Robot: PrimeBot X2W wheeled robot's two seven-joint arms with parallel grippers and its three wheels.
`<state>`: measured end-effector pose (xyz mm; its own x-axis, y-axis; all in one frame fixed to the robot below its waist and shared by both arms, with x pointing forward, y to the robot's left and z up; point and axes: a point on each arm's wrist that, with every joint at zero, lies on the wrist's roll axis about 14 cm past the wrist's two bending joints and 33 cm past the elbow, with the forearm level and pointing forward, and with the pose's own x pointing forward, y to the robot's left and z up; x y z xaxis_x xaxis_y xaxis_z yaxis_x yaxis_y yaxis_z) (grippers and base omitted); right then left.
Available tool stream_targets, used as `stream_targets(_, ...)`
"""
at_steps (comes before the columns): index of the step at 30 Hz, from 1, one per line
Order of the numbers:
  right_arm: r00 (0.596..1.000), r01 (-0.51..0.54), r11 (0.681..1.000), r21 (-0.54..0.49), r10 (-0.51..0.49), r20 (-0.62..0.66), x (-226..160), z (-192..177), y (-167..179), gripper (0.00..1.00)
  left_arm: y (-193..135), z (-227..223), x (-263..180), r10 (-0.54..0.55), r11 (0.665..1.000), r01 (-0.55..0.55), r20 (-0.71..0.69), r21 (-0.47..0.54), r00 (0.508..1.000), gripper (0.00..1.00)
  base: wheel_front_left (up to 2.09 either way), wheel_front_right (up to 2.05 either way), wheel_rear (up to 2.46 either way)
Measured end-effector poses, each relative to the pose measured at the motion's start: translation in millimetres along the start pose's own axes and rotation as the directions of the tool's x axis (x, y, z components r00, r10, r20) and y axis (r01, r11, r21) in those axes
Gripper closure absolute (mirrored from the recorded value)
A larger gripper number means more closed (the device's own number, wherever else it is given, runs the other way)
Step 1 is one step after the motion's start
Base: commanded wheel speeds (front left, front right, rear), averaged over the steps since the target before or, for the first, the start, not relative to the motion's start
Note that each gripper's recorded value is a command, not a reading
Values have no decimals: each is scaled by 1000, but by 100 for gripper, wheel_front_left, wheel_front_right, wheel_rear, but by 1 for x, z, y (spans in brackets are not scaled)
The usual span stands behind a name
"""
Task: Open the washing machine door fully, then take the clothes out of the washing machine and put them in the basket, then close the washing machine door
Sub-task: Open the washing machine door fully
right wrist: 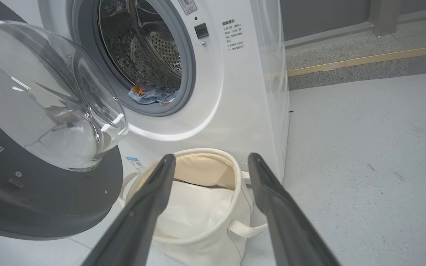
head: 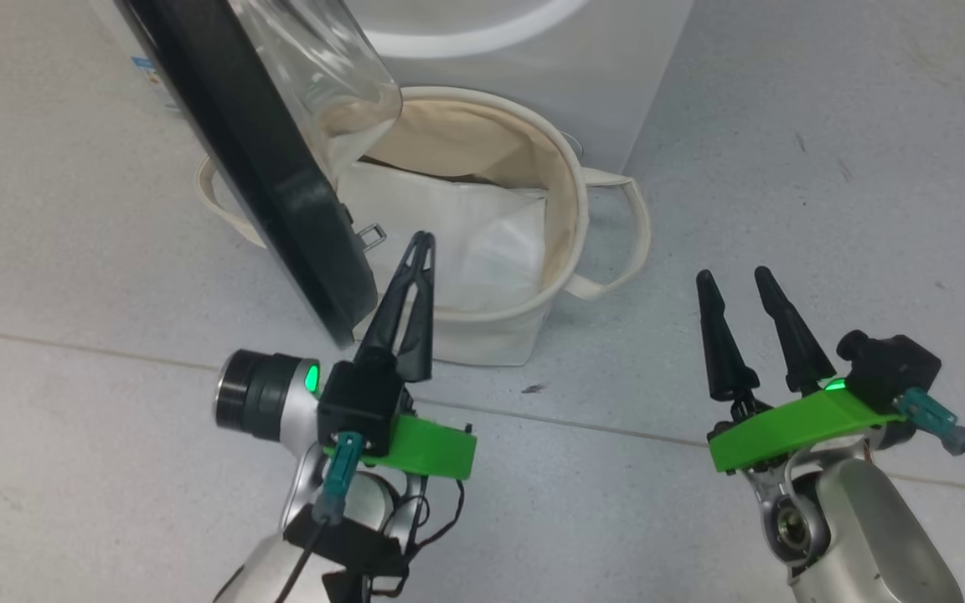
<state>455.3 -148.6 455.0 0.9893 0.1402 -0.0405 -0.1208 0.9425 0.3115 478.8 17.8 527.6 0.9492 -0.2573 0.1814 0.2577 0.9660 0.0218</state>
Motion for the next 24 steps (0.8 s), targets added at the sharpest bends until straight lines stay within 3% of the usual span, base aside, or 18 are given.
stream_targets(6, 1000, -25, 1000, 3, 25, 7, 4, 2, 9, 0, 25, -8, -5, 107, 994, -106, -38, 27, 994, 100, 0, 0, 0)
stream_targets(17, 997, -78, 997, 9, 78, 14, 9, 4, 29, 0, 45, -4, -18, 179, 984, -177, -52, 28, 983, 100, 0, 0, 0)
stream_targets(24, 991, -132, 991, 14, 132, 1, 8, 1, 50, 0, 86, -2, -42, 310, 951, -308, -73, 36, 948, 100, 0, 0, 0)
